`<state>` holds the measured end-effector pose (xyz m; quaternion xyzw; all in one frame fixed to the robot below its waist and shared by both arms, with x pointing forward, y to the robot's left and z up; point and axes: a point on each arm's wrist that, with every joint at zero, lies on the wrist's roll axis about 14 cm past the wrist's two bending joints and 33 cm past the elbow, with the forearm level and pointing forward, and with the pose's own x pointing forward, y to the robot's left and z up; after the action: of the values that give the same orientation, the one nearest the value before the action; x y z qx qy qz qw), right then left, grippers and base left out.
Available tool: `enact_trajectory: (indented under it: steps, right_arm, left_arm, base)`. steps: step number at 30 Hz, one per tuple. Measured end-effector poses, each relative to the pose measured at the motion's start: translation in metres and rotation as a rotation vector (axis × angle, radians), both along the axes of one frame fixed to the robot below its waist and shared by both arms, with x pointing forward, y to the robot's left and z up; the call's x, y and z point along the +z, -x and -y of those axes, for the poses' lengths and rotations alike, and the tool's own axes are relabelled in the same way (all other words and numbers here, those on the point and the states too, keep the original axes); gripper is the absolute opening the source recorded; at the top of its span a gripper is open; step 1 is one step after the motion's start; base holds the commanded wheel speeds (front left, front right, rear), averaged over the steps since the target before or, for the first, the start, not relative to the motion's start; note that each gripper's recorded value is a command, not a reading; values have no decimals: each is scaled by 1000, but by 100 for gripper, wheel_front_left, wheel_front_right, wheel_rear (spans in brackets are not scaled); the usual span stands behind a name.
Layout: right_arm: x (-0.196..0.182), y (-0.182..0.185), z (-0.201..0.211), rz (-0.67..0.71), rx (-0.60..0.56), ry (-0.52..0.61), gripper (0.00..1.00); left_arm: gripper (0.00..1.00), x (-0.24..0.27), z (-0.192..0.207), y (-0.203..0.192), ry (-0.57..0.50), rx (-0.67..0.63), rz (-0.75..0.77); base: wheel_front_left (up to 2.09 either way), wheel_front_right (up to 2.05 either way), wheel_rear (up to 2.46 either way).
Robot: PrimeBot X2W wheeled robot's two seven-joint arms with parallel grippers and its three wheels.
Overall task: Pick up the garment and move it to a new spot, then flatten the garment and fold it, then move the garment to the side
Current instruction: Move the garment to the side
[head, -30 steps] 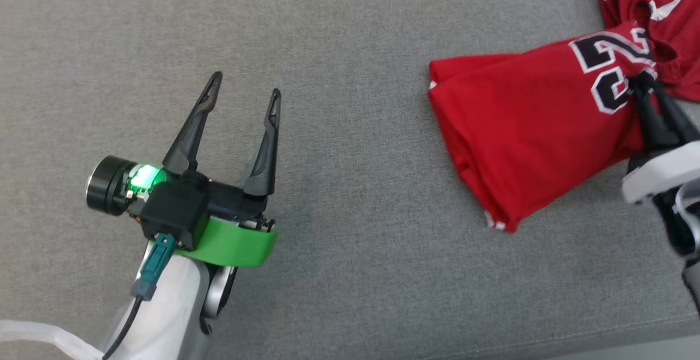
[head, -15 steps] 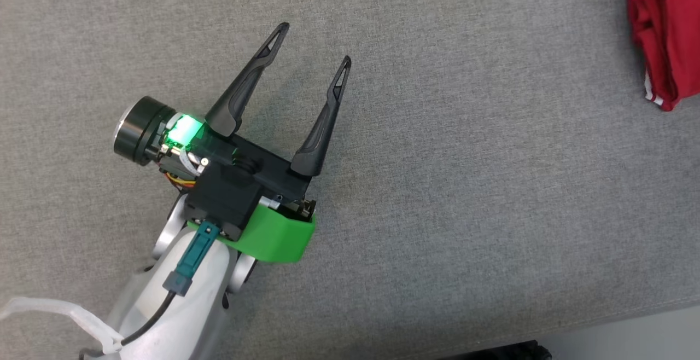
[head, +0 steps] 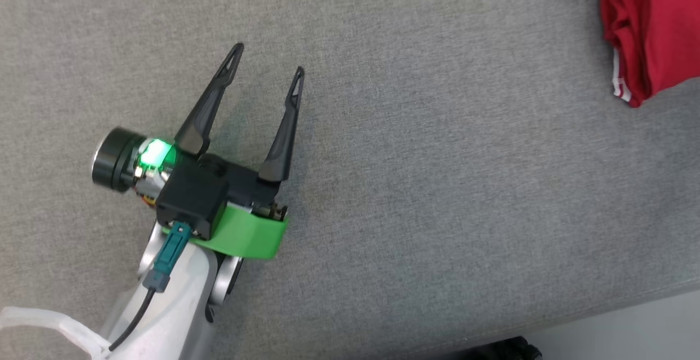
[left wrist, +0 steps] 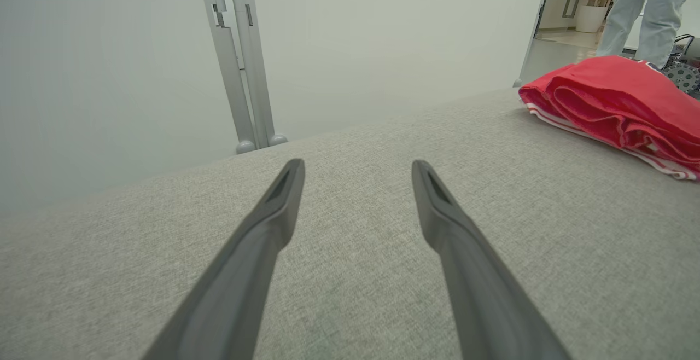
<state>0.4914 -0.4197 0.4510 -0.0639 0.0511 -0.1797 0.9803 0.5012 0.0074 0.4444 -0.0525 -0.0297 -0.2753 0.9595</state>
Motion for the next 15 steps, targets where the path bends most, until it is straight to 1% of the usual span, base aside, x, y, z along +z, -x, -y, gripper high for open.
enact_trajectory:
  steps: [4, 8, 15]
  right_arm:
    - [0, 28, -35, 22, 44, -35, 100]
    - [8, 54, -78, 71, 97, -97, 100]
    - [21, 100, -132, 120, 158, -190, 100]
  left_arm:
    - [100, 3, -10, 11, 7, 48, -33]
    - [100, 9, -23, 25, 8, 108, -55]
    - [100, 26, -47, 53, 15, 204, -70]
  base:
    - [0, 0, 0]
    - [0, 0, 0]
    - [0, 0, 0]
